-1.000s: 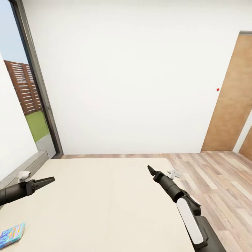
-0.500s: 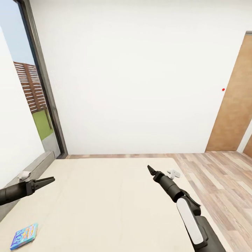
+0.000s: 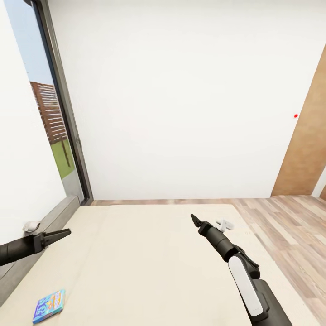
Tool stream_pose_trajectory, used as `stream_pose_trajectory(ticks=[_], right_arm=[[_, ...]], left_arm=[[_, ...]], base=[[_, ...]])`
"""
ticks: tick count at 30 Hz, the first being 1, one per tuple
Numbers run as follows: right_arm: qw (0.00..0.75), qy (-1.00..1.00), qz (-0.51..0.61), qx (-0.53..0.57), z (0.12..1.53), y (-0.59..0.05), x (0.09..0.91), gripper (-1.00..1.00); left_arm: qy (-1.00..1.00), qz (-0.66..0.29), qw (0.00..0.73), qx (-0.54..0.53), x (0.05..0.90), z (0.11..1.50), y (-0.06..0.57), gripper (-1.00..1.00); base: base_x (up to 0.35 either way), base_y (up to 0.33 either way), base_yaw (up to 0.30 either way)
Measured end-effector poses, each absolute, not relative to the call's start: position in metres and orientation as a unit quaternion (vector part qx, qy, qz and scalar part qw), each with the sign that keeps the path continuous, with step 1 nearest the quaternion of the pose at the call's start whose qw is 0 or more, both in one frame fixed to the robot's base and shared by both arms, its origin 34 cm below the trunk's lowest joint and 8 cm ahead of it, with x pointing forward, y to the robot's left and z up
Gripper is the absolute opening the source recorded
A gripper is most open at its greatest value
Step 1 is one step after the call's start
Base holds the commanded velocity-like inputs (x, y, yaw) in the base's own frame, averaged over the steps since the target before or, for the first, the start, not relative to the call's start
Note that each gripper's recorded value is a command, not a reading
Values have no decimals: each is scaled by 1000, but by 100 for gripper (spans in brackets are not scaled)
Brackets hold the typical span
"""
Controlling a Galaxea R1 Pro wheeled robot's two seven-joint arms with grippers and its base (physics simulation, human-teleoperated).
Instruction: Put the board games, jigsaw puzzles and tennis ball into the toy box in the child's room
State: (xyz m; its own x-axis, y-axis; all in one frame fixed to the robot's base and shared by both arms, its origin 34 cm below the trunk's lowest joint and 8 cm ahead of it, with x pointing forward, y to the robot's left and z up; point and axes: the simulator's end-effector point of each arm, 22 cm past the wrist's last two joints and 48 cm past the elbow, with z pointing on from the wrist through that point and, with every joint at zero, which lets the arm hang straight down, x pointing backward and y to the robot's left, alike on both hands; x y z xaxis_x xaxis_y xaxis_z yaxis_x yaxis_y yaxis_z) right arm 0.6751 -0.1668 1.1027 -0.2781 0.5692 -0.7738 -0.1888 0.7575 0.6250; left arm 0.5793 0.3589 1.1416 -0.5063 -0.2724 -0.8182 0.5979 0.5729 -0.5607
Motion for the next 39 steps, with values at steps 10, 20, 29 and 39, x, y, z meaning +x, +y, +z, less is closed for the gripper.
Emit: stream_pose_trajectory(ticks=[10,20,29,39], right_arm=[[587,731,323,130,1103,-167,675,100],[586,732,322,130,1102,-167,675,100],[587,731,322,130,1103,-167,675,100],[587,732,322,130,1103,-167,675,100]], left_arm=[[743,-449,485,109,579,1142,359,100],[743,-449,484,109,579,1141,359,100],[743,-449,484,109,580,1141,359,100],[743,-449,484,109,580,1141,359,100]], base=[[0,264,0],[0,236,0],[0,209,0],[0,67,0]])
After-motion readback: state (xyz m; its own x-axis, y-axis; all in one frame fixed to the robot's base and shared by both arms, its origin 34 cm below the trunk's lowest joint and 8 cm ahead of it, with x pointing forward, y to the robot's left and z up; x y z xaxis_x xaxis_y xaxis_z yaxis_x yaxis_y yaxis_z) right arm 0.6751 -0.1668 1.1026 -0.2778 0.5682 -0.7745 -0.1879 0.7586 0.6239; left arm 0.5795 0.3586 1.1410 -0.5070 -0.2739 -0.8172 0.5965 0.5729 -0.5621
